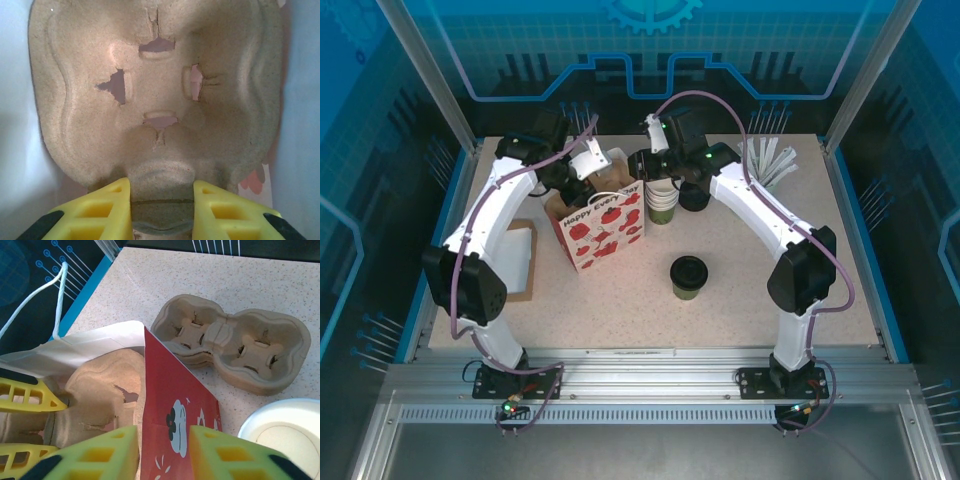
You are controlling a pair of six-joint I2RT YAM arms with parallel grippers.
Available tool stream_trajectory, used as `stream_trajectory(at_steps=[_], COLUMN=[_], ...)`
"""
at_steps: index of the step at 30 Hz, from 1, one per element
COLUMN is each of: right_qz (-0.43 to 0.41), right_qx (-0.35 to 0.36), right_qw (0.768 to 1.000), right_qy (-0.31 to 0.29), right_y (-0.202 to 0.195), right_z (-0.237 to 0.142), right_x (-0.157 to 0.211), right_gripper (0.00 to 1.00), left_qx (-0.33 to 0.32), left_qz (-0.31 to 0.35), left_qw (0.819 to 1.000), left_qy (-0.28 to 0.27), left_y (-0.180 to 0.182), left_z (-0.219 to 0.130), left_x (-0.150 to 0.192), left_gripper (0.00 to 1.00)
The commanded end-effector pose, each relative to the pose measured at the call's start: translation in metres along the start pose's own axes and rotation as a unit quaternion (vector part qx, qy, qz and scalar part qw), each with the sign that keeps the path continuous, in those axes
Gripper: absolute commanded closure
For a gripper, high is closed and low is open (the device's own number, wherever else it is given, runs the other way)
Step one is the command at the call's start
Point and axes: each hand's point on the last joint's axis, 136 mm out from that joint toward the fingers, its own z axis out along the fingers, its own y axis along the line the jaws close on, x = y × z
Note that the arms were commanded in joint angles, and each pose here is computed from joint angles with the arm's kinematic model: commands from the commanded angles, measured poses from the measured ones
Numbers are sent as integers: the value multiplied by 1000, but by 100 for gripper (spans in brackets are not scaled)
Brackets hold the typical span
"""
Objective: Pack the takeout coffee
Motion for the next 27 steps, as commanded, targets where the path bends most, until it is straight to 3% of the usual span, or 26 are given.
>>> stream_trajectory(at_steps=[1, 5, 10, 17, 27], right_qz=[-13, -22, -29, -34, -30], right_qx=[-16, -16, -1, 17, 35], right_qw=[999, 998, 996, 994, 996], right_qy=[-44, -61, -82, -98, -79], right_y=[13, 18, 14, 5, -13], right_z=[-36, -53, -79, -107, -111], right_x=[-28, -34, -36, -25, 9], right_gripper=[57, 47, 41, 37, 36], left_qx=[4, 8, 11, 18, 27], left_qz=[2, 1, -2, -9, -23], left_qw=[1000, 1000, 1000, 999, 997], left_qy=[7, 15, 28, 40, 62], left_y=[-3, -4, -5, -6, -7], left_z=[0, 7, 17, 30, 51], left_x=[-3, -2, 1, 7, 19], left_gripper=[70, 68, 68, 66, 64])
